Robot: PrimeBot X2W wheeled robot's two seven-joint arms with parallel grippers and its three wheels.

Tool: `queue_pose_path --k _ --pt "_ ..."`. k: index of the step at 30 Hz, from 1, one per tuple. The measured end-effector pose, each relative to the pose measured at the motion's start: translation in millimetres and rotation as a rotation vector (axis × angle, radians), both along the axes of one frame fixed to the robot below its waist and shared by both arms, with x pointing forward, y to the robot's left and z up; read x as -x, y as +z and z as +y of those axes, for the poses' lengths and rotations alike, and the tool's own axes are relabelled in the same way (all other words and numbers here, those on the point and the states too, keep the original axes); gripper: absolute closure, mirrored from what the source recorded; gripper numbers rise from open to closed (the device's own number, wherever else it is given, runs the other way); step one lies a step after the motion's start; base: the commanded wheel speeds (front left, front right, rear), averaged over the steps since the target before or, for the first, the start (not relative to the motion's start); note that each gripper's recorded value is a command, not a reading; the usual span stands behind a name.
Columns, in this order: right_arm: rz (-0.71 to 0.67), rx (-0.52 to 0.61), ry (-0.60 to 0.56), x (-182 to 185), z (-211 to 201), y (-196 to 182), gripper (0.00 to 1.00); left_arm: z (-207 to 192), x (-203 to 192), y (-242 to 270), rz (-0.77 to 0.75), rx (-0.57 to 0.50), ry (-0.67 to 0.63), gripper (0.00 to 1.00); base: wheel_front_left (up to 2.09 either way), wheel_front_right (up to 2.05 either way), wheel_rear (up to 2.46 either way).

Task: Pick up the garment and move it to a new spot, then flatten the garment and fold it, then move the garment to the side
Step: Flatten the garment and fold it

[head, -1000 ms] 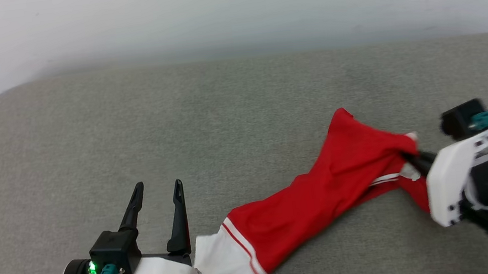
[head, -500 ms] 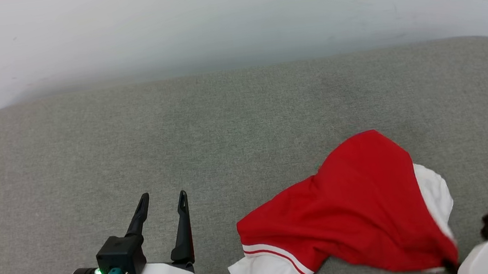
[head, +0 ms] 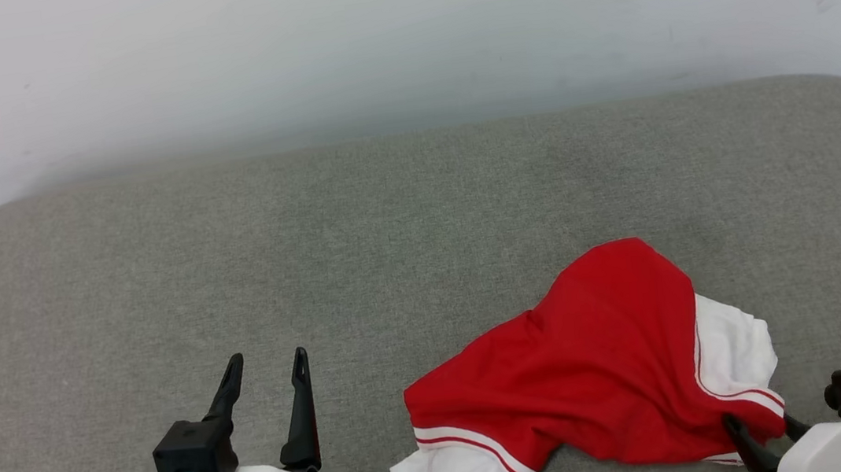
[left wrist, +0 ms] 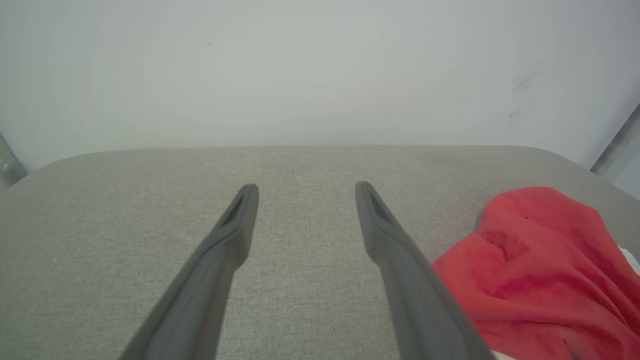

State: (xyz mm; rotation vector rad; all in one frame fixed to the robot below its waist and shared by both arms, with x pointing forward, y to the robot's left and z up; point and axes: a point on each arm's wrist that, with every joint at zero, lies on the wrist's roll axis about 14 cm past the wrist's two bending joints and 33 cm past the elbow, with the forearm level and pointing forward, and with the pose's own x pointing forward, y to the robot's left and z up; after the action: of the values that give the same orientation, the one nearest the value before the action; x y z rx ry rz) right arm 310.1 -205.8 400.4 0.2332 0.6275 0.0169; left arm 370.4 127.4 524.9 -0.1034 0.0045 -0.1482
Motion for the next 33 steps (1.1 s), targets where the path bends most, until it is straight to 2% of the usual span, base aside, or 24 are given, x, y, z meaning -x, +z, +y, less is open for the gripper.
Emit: queue_pose_path --k 12,19,22,33 --pt "-0.452 0.086 -0.011 -24.3 -4.1 102.2 0.00 14.4 9.7 4.7 -0.007 0.003 0.049 0.00 0.00 0.00 0.00" --pt "-0.655 0.132 0.014 -31.4 10.6 147.8 0.00 20.1 15.2 -9.7 0.082 -0.023 0.052 0.00 0.00 0.00 0.00" --pt "-0.679 0.124 0.020 -31.6 15.6 153.4 0.00 8.9 19.7 -21.4 0.163 -0.044 -0.008 0.00 0.00 0.00 0.00" --pt "-0.697 0.122 0.038 -42.5 23.1 159.5 0.00 -55.7 54.1 -89.1 0.574 -0.178 -0.374 0.00 0.00 0.00 0.00"
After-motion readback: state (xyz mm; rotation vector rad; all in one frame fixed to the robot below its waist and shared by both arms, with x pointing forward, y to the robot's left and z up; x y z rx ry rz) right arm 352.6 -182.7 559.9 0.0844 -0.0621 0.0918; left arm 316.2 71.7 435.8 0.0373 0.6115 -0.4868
